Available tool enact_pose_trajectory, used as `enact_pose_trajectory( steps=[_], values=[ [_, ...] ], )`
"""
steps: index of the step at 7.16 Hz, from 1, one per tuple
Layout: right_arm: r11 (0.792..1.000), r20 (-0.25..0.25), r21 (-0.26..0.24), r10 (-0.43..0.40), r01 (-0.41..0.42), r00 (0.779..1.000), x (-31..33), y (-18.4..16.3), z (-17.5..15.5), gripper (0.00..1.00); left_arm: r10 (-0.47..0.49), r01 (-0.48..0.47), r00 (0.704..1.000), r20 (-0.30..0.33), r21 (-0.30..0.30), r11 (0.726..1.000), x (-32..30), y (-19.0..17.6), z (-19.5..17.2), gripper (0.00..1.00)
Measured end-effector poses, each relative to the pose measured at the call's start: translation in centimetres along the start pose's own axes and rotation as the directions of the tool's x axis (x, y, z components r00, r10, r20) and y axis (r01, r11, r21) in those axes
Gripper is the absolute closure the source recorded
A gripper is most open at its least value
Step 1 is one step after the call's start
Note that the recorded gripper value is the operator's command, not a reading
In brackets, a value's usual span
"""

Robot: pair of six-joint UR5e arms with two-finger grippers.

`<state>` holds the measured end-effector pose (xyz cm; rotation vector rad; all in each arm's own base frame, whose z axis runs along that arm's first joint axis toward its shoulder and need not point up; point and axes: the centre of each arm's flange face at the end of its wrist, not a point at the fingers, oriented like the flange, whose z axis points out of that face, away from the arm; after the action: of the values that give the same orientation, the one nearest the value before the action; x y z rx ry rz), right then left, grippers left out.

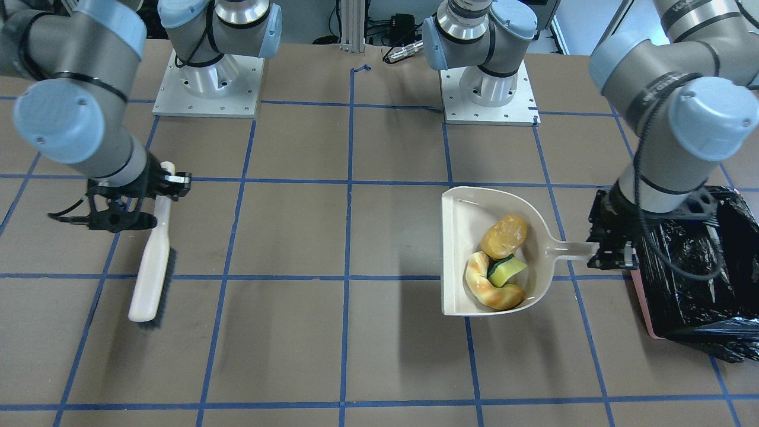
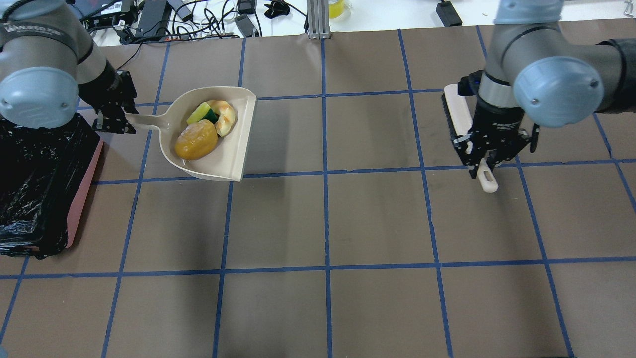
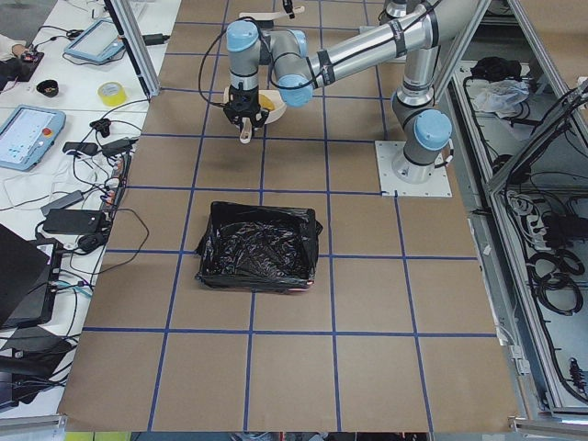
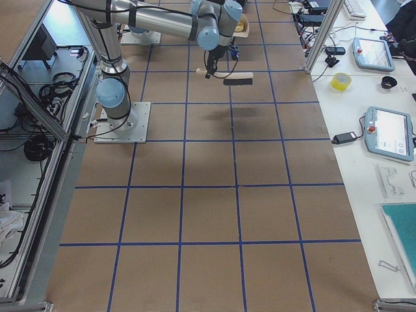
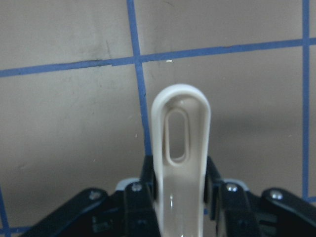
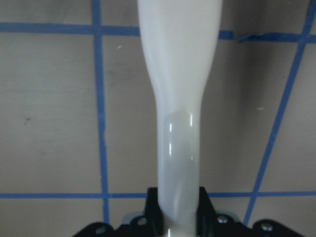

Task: Sweep and dump trash into bin
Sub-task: 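Lift the loaded dustpan toward the bin while the right gripper withdraws the brush, then tip the dustpan over the black bin while the right gripper sets down the brush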

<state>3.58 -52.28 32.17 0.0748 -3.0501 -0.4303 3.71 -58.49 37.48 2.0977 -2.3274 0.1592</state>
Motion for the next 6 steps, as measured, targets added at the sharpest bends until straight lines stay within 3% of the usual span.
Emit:
enact_pose_trajectory(
  steps=[3, 6],
  values=[
    [1.0, -0.011, 0.004, 0.011, -0.011, 1.0, 10.5, -4.3, 5.4, 1.0, 0.043, -0.044, 0.998, -0.047, -0.027, 0.999, -3.0, -14.9, -0.4, 1.0],
    [0.999, 0.002, -0.014, 0.036, -0.036, 0.999, 13.3, -5.3, 7.9, 0.98, 0.132, -0.131, 0.991, -0.024, 0.05, 0.99, -5.5, -25.5, -1.0, 1.0]
  ],
)
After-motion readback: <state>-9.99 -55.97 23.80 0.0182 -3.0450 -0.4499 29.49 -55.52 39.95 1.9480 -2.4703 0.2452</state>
